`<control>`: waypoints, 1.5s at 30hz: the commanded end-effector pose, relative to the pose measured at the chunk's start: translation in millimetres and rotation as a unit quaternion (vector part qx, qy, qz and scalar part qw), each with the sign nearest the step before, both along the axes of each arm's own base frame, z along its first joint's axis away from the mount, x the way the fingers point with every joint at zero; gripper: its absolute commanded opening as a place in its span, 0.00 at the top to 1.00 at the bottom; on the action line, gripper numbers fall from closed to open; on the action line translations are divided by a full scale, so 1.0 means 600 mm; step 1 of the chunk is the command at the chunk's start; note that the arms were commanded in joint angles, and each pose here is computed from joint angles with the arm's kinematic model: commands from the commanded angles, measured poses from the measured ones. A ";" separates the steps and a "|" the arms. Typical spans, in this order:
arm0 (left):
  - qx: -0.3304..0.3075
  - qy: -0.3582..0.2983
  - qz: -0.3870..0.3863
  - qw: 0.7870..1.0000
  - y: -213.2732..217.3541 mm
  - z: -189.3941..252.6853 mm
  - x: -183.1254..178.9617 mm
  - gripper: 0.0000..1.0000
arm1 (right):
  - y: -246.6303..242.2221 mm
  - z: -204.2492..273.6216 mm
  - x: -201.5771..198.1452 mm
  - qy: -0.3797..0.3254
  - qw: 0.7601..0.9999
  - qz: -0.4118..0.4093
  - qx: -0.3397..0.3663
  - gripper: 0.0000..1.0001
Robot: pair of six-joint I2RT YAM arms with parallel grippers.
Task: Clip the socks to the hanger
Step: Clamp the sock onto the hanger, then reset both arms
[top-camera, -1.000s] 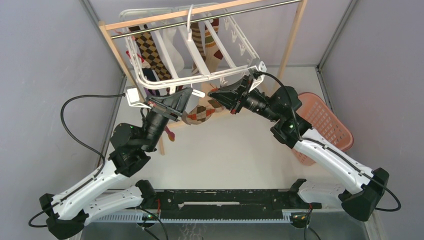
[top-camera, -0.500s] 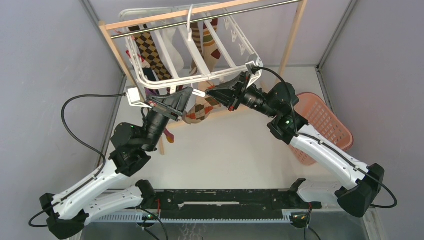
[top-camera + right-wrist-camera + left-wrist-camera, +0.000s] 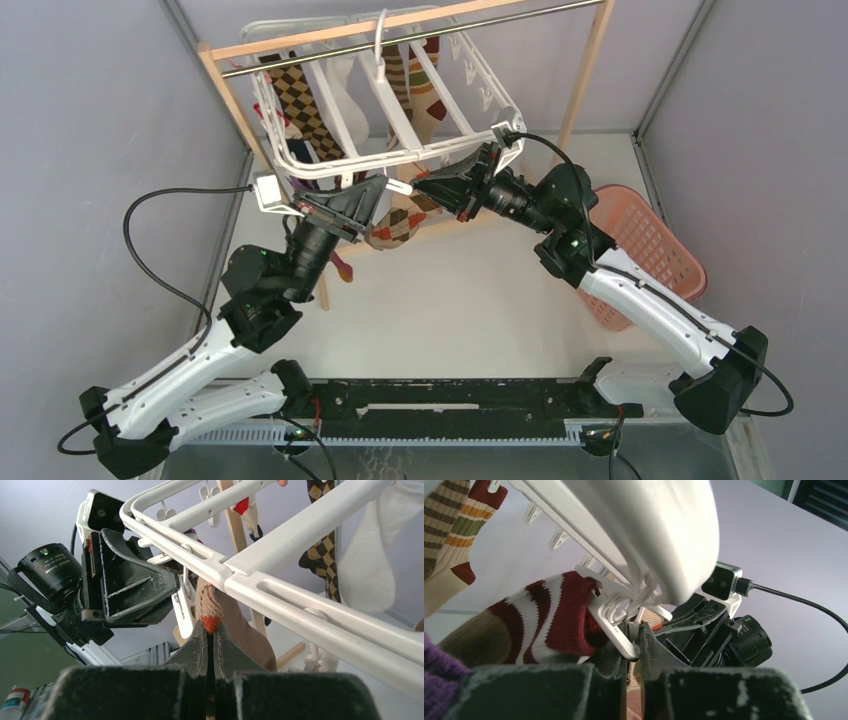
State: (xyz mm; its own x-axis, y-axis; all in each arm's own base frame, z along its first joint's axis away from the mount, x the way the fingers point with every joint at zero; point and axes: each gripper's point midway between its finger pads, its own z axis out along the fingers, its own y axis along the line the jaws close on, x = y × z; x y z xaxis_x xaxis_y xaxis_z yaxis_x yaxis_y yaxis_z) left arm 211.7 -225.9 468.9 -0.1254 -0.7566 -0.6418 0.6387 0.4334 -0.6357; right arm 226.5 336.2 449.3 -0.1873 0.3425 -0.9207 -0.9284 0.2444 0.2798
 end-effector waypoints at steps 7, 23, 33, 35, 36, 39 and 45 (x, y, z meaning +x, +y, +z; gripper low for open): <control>0.059 0.009 -0.022 0.998 -0.024 -0.046 -0.003 0.70 | -0.008 0.061 -0.016 -0.038 0.998 0.012 0.040 1.00; 0.062 0.018 -0.003 0.998 -0.005 -0.057 -0.003 0.24 | -0.012 0.049 0.004 -0.025 0.999 -0.022 0.032 0.62; 0.090 0.030 0.027 0.995 0.013 -0.085 0.005 0.10 | -0.053 -0.014 0.043 -0.005 0.993 -0.121 -0.013 0.36; 0.108 0.044 0.044 0.992 0.020 -0.104 0.012 0.06 | -0.069 -0.042 0.051 0.005 0.989 -0.145 -0.027 0.36; 0.123 0.059 0.057 0.989 0.027 -0.123 0.017 0.02 | -0.079 -0.057 0.055 0.013 0.987 -0.158 -0.032 0.36; 0.148 0.097 0.091 0.980 0.045 -0.173 0.031 0.00 | -0.113 -0.115 0.069 0.043 0.979 -0.193 -0.050 0.36; 0.169 0.149 0.127 0.966 0.078 -0.259 0.032 0.00 | -0.225 -0.234 0.126 0.132 0.933 -0.322 -0.093 0.40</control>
